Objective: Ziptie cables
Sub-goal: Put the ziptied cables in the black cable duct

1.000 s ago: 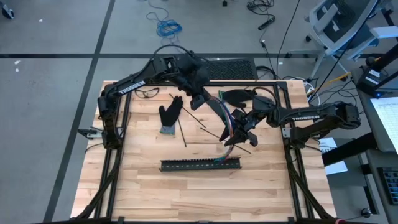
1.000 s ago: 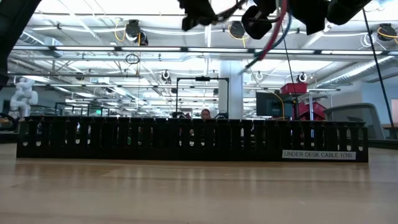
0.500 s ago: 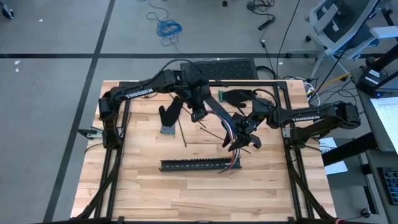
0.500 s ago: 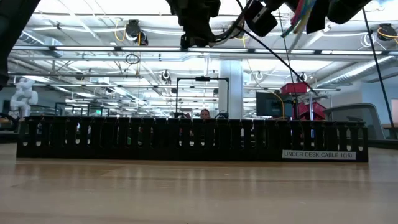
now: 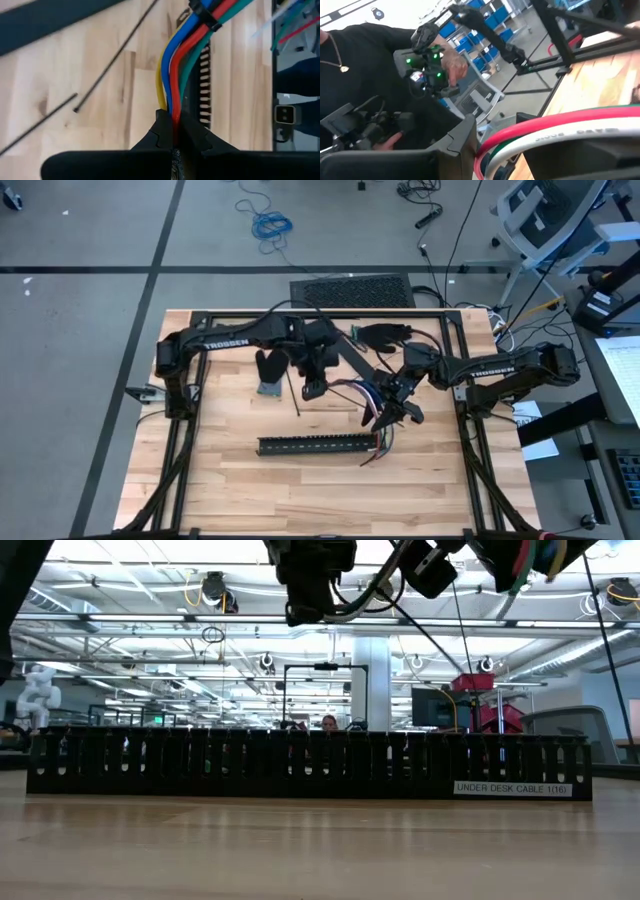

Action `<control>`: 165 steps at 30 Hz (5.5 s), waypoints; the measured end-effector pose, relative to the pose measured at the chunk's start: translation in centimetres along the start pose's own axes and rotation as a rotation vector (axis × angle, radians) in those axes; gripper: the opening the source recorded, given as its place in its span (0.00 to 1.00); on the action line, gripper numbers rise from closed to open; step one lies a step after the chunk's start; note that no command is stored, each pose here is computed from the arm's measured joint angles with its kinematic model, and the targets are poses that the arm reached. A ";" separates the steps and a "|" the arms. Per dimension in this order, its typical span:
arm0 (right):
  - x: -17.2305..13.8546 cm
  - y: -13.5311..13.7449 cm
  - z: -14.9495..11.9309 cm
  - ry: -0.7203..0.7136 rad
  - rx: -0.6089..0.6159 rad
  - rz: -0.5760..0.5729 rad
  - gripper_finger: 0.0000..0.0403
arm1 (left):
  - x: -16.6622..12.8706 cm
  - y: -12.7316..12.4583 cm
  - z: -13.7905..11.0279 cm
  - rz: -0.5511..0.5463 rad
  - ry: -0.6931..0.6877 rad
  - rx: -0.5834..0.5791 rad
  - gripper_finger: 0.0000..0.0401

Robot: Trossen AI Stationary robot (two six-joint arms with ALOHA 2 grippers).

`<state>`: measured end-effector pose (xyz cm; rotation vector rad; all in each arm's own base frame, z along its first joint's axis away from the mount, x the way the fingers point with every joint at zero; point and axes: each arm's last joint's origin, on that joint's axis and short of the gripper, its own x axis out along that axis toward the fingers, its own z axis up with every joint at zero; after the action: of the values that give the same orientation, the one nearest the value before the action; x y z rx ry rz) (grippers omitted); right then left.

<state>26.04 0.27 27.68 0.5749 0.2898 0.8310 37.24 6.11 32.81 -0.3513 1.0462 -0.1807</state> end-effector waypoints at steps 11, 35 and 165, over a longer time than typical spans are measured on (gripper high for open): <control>1.1 0.5 -1.2 0.074 0.057 0.019 0.32 | 0.4 -3.1 -2.8 0.034 -0.100 -0.065 0.02; 2.2 0.2 -5.7 0.153 0.150 -0.050 0.32 | 6.2 -7.8 -6.8 0.183 -0.110 -0.161 0.02; 1.4 -0.5 -2.8 -0.074 0.104 0.022 0.32 | 2.7 -10.5 -13.7 0.585 -0.297 -0.189 0.02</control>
<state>25.98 2.09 25.12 0.7051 0.2604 0.8169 26.82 -7.16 28.26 -0.2210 0.8331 0.4847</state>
